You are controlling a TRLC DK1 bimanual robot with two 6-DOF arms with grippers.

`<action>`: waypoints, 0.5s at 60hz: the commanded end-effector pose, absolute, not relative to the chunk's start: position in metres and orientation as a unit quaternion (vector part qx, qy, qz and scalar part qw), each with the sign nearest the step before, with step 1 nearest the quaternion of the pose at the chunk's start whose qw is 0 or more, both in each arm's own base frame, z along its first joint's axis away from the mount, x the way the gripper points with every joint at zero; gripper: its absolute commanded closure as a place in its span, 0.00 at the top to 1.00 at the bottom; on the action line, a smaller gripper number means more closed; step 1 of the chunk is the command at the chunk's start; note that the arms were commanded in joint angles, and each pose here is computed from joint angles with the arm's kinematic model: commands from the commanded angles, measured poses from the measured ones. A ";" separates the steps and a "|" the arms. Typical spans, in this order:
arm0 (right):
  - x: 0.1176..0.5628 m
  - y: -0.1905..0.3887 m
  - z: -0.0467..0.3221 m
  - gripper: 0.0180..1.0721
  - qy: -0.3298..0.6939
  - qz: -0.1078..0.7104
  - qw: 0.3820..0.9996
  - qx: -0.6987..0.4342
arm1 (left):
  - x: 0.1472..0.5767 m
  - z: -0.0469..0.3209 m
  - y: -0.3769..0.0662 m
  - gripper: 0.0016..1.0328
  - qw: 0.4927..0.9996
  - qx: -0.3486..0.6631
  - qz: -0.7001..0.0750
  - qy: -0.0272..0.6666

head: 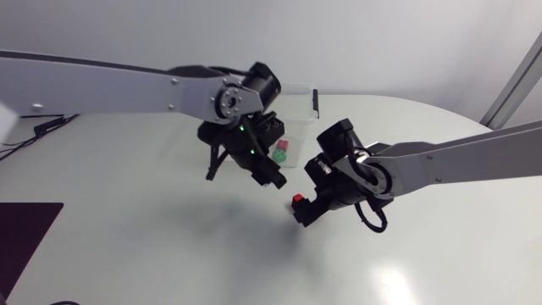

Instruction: Place the duplo bricks in the container

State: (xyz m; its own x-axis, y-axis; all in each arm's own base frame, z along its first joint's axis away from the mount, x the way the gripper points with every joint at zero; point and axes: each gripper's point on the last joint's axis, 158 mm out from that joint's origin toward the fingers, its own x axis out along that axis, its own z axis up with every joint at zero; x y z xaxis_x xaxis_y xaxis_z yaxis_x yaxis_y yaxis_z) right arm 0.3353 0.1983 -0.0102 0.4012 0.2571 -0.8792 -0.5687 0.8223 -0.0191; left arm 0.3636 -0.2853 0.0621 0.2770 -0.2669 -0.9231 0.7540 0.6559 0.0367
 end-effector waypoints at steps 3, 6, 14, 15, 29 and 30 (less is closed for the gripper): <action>0.346 0.208 -0.021 0.81 0.487 0.244 0.822 -0.165 | 0.361 0.102 -0.272 0.16 0.791 0.221 -0.330 0.465; 0.347 0.211 -0.025 0.75 0.490 0.245 0.820 -0.168 | 0.365 0.119 -0.267 0.16 0.806 0.211 -0.325 0.448; 0.351 0.217 -0.027 0.61 0.490 0.241 0.820 -0.172 | 0.374 0.153 -0.254 0.16 0.839 0.186 -0.312 0.405; 0.351 0.218 -0.028 0.58 0.490 0.241 0.820 -0.172 | 0.376 0.157 -0.252 0.16 0.843 0.184 -0.310 0.398; 0.358 0.219 -0.039 0.36 0.506 0.228 0.812 -0.180 | 0.405 0.197 -0.239 0.16 0.891 0.142 -0.284 0.324; 0.358 0.218 -0.041 0.36 0.507 0.226 0.812 -0.181 | 0.406 0.198 -0.239 0.16 0.894 0.140 -0.284 0.318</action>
